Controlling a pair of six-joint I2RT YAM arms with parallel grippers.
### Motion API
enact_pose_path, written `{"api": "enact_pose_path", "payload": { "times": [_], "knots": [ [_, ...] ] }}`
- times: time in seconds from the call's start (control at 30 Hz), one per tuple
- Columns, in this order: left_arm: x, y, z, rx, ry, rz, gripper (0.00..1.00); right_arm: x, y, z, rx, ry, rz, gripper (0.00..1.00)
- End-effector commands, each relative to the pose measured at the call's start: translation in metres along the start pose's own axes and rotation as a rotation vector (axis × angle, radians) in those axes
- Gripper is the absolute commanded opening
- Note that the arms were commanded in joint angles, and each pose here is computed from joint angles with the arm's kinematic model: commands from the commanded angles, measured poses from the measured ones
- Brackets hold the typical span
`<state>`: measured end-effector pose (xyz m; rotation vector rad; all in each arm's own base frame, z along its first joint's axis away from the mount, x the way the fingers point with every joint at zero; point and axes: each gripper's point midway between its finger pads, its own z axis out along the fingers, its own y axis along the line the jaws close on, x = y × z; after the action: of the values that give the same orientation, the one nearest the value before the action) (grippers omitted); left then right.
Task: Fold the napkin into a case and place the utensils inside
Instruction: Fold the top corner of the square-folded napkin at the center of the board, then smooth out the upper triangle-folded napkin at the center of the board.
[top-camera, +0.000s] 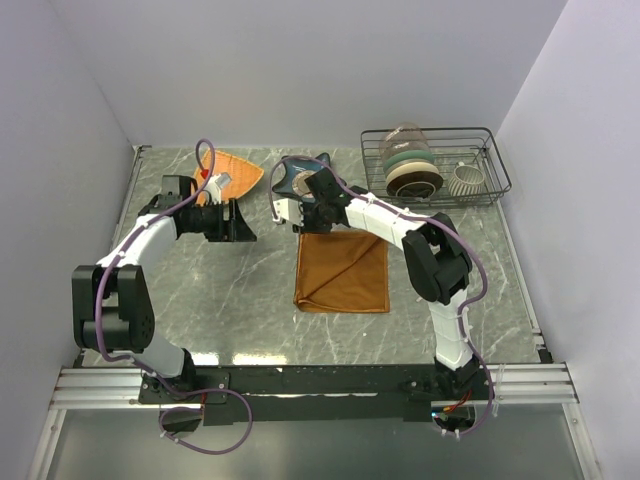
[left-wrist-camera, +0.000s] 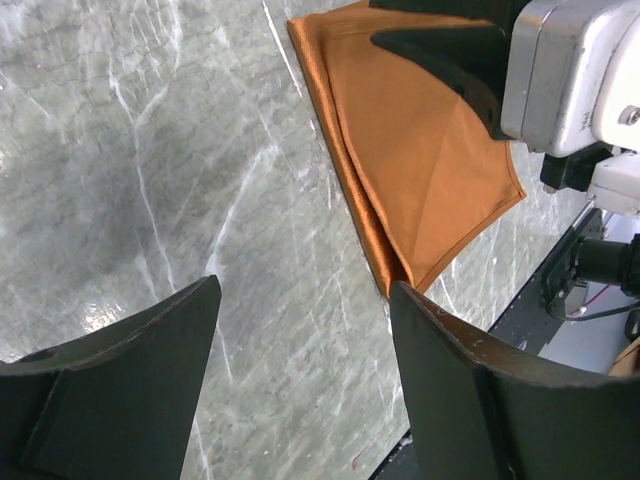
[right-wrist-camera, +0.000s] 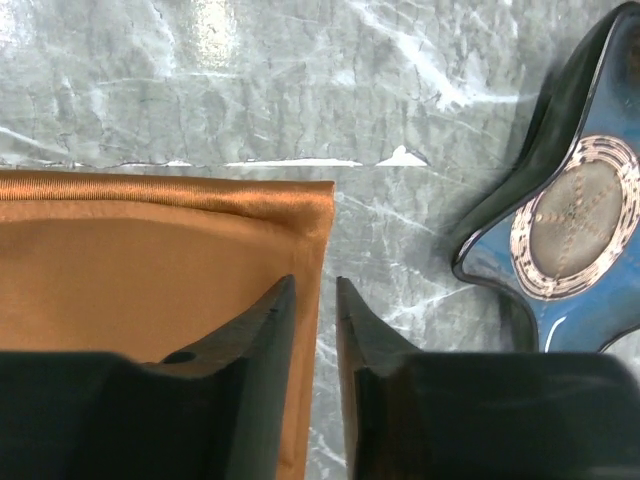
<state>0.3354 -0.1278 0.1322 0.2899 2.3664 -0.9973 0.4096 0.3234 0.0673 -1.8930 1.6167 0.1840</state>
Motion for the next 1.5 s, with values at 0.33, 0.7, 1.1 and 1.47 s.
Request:
{"api": "enact_pose_path", "payload": {
  "times": [0.33,0.7,1.1,1.47],
  "knots": [
    [-0.046,-0.042,-0.027,0.054,-0.231,0.224,0.77,-0.042,-0.06,-0.113,0.288,-0.172,0.257,0.69],
    [-0.108,-0.145,-0.076,0.181,-0.51,0.704,0.99,0.003,-0.054,-0.213,0.228,-0.278,0.858,1.0],
    [0.004,-0.17,0.045,0.519,-0.06,0.164,0.54,0.061,0.02,-0.152,-0.183,-0.178,1.253,1.0],
    [0.059,-0.088,0.084,0.087,0.108,-0.154,0.36,0.08,0.072,-0.137,-0.249,-0.087,1.366,0.7]
  ]
}}
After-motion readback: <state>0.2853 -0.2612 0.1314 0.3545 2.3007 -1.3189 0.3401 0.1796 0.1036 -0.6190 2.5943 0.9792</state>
